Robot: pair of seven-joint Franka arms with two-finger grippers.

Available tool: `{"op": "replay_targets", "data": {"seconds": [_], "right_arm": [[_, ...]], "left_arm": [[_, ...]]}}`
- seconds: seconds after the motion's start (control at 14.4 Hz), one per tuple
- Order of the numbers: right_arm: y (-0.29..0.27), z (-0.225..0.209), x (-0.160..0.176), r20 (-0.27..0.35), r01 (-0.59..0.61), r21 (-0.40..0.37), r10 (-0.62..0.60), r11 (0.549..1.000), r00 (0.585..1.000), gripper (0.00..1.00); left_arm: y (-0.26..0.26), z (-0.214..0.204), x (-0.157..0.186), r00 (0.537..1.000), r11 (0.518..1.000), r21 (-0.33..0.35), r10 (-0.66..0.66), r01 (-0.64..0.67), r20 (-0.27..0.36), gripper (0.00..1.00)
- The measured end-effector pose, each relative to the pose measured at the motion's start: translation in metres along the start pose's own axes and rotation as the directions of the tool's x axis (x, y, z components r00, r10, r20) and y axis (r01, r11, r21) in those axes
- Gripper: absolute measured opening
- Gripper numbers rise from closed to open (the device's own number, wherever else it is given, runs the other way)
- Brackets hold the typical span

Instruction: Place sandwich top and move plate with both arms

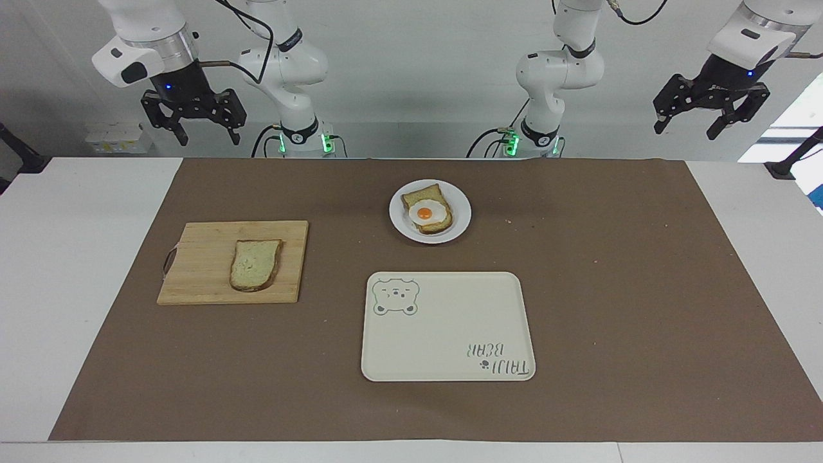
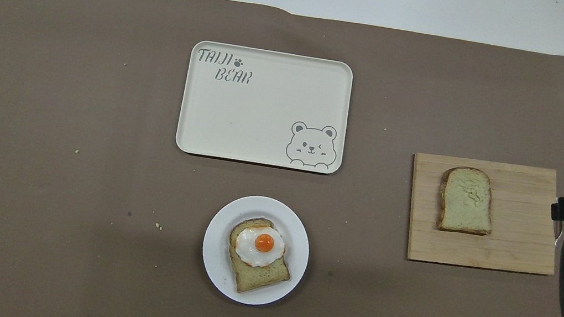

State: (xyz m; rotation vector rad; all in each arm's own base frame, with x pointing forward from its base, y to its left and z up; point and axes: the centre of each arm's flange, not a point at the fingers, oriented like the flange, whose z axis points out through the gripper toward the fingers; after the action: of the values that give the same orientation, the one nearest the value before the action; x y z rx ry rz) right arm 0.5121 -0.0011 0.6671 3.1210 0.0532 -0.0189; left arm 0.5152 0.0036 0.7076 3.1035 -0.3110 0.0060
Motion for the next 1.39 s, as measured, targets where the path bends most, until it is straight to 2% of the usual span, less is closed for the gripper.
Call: {"op": "replay_targets", "data": {"seconds": [0.97,1.39], "right_arm": [[0.001,0.000,0.000,0.000,-0.001,0.000,0.001,1.000,1.000,1.00],[0.021,0.004,-0.001,0.011,-0.039,0.000,0.039,0.999,0.999,1.00]], "left_arm": [[0.000,0.000,0.000,1.000,1.000,0.000,0.000,0.000,0.000,1.00],[0.000,0.000,0.000,1.000,1.000,0.000,0.000,0.000,0.000,1.00]]}}
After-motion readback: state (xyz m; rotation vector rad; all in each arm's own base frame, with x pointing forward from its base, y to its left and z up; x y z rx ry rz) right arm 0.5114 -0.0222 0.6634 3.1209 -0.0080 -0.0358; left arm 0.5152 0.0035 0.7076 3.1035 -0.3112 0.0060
